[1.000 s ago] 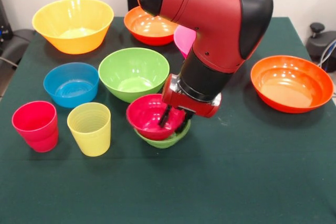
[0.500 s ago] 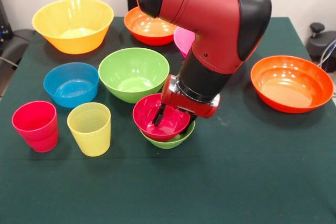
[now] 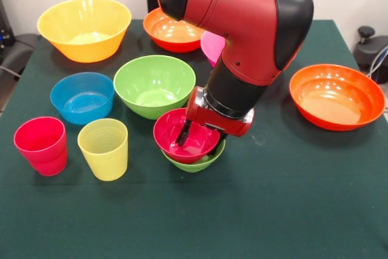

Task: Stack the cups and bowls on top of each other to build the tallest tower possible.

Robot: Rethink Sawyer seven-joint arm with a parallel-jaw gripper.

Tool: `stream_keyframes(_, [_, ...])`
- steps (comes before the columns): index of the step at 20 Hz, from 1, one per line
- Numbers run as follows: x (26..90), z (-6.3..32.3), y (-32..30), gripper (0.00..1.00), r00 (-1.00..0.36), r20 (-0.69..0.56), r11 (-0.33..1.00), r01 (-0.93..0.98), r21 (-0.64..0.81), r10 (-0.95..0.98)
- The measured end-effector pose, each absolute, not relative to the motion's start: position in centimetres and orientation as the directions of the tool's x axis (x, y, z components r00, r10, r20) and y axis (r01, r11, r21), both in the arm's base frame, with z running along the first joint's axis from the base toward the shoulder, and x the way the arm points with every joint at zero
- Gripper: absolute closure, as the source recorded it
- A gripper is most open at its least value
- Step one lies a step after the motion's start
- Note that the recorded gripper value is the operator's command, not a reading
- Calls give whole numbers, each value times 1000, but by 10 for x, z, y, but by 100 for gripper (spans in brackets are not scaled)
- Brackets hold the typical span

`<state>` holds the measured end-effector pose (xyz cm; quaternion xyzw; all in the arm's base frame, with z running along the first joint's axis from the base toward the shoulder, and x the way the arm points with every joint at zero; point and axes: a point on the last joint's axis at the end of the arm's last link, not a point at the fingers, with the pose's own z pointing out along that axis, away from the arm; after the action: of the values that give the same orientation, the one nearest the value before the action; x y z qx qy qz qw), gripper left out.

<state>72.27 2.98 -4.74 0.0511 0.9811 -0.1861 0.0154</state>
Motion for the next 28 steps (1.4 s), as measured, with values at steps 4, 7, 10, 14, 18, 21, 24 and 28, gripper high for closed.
stream_keyframes(4, [724, -47, 32, 0, -994, -52, 929, 113, -352, 101])
stream_keyframes(7, [727, -46, 34, 0, -993, -57, 934, 121, -336, 108])
stream_keyframes(10, [731, -43, 39, 0, -991, -64, 941, 133, -310, 119])
stream_keyframes(14, [738, -38, 49, 0, -988, -75, 952, 148, -268, 133])
stream_keyframes(18, [748, -30, 57, 0, -985, -91, 961, 165, -221, 148])
stream_keyframes(21, [753, -24, 60, 0, -983, -100, 965, 173, -200, 155])
stream_keyframes(24, [755, -22, 62, 0, -982, -103, 966, 175, -190, 158])
stream_keyframes(28, [758, -18, 64, 0, -981, -110, 968, 179, -175, 162])
